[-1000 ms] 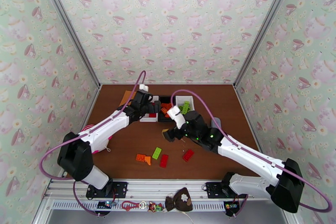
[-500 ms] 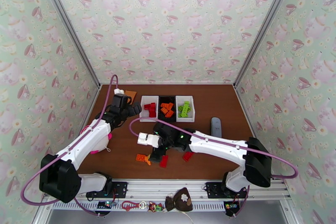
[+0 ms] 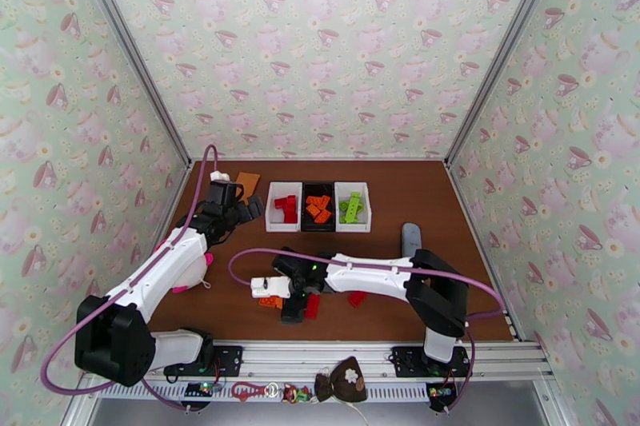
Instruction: Sort the legos into containers by color
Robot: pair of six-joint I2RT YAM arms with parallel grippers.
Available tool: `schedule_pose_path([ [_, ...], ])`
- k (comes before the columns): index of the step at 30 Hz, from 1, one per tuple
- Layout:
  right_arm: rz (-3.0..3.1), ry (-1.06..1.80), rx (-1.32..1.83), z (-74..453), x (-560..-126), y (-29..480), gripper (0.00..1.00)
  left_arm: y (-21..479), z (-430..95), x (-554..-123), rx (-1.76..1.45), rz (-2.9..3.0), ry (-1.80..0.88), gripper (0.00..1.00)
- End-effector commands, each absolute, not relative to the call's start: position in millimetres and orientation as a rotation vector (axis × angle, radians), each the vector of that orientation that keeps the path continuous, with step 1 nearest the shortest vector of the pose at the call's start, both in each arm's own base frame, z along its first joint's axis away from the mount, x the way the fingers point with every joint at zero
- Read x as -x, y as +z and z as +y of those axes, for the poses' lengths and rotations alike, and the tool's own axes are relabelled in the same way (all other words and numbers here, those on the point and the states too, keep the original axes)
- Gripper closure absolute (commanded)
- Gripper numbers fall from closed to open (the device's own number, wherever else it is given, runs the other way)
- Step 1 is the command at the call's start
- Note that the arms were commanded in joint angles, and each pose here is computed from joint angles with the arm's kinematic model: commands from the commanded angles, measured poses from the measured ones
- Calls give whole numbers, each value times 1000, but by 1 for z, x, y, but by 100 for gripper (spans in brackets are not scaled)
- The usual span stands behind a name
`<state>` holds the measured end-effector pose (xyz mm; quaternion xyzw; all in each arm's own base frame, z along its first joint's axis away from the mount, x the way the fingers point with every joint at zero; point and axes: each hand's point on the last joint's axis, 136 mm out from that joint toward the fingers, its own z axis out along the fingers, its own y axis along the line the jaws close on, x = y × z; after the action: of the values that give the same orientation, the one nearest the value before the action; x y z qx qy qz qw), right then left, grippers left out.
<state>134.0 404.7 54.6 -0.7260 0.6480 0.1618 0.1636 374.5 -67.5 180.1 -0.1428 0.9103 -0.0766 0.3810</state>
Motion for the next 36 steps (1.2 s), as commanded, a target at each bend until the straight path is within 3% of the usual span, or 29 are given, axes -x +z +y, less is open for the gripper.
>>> schedule_pose_path([
  [1,1787,499,2082,422,-134,60,10,166,-60,-367,361,2360,-158,0],
  [15,1854,467,2112,422,-134,30,13,163,-60,-366,356,2364,-159,0],
  [30,1880,468,2077,425,-136,28,47,159,-61,-367,337,2376,-160,0],
  [36,1886,461,2039,423,-138,34,54,159,-61,-366,336,2375,-162,0],
])
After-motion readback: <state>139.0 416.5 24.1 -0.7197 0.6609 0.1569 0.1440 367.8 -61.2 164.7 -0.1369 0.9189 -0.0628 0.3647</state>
